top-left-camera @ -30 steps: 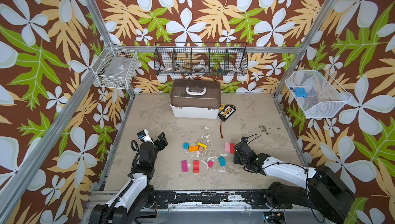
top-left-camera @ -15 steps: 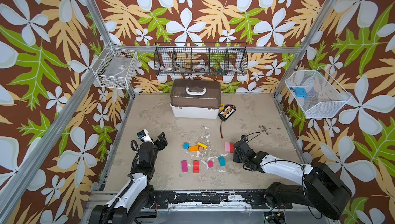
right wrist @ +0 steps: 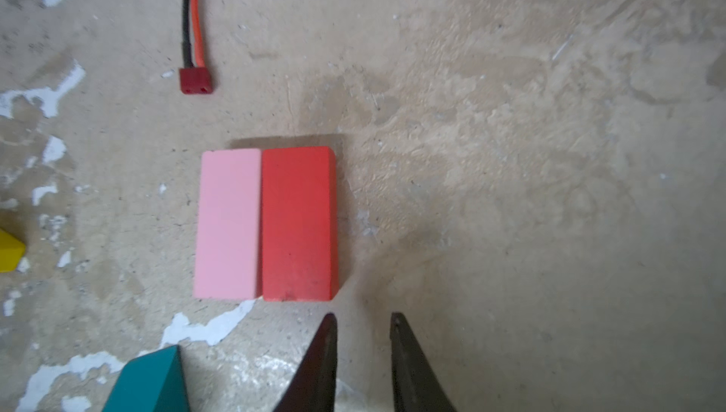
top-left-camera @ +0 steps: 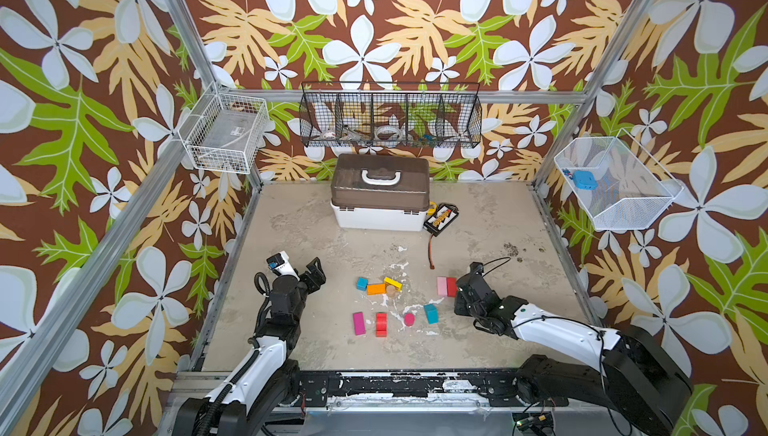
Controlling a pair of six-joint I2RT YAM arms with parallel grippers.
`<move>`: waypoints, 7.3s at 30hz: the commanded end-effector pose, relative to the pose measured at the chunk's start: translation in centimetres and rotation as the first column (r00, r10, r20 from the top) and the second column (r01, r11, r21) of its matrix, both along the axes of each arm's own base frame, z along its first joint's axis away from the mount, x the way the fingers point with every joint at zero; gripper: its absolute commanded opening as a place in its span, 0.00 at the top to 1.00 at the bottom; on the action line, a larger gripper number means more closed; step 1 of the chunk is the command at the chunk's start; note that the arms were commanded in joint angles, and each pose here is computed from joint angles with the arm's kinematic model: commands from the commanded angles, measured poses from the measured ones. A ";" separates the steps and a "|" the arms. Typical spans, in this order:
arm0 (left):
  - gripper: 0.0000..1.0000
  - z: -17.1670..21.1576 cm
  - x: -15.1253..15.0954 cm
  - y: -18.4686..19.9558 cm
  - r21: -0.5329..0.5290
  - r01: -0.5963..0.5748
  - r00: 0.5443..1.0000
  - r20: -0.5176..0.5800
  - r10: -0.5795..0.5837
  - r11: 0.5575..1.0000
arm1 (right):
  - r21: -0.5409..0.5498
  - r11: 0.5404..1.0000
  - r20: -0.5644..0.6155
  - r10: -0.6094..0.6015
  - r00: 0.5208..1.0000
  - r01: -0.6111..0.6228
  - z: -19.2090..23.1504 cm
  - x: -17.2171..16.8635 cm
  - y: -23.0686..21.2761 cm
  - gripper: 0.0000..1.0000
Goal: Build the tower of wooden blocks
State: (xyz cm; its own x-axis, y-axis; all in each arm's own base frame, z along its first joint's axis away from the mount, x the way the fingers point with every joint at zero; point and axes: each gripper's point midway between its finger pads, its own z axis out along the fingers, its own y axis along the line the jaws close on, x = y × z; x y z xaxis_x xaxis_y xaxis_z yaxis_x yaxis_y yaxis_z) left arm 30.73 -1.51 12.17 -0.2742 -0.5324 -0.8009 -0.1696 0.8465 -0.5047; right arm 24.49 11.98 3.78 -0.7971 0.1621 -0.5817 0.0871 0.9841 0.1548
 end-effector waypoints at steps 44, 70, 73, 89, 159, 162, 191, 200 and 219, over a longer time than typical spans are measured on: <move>0.21 2.5 -2.8 -24.7 -0.063 0.589 0.801 -0.087 -0.592 0.806 | 0.068 0.998 -0.074 0.014 0.997 -0.009 -2.1 3.8 1.0 0.88; 0.20 4.5 -3.1 -23.5 -0.049 0.569 0.819 -0.048 -0.571 0.821 | 0.048 0.999 -0.077 -0.007 0.997 0.010 -2.2 4.8 1.1 0.81; 0.20 4.6 -3.1 -23.5 -0.050 0.568 0.820 -0.045 -0.570 0.821 | 0.050 0.999 -0.079 -0.004 0.997 0.007 -2.2 4.8 1.2 0.81; 0.08 9.9 -5.1 -18.2 -0.113 0.439 0.898 0.022 -0.439 0.891 | 0.044 0.998 0.023 -0.049 0.999 0.048 2.5 4.7 0.5 0.63; 0.00 5.6 -0.1 -7.0 0.023 0.040 0.997 0.058 -0.042 0.999 | -0.547 0.814 -0.170 0.123 0.978 -0.198 -1.6 8.6 12.5 0.87; 0.00 4.9 0.0 -5.9 0.012 0.009 0.999 0.037 -0.009 1.000 | -0.590 0.784 -0.181 0.104 0.978 -0.193 -2.3 8.7 12.0 0.87; 0.00 4.4 0.3 -4.3 -0.012 -0.019 1.000 0.015 0.019 1.000 | -0.339 0.908 -0.117 0.220 0.969 -0.247 0.8 8.1 14.1 0.35; 0.01 4.8 0.6 -5.5 -0.025 0.046 0.999 0.030 -0.045 0.999 | -0.152 0.935 -0.105 0.306 0.946 -0.320 0.2 8.4 15.2 0.34; 0.01 4.5 0.7 -6.2 -0.031 0.082 0.996 0.020 -0.081 0.996 | -0.190 0.941 -0.121 0.260 0.958 -0.279 -0.6 10.1 14.8 0.44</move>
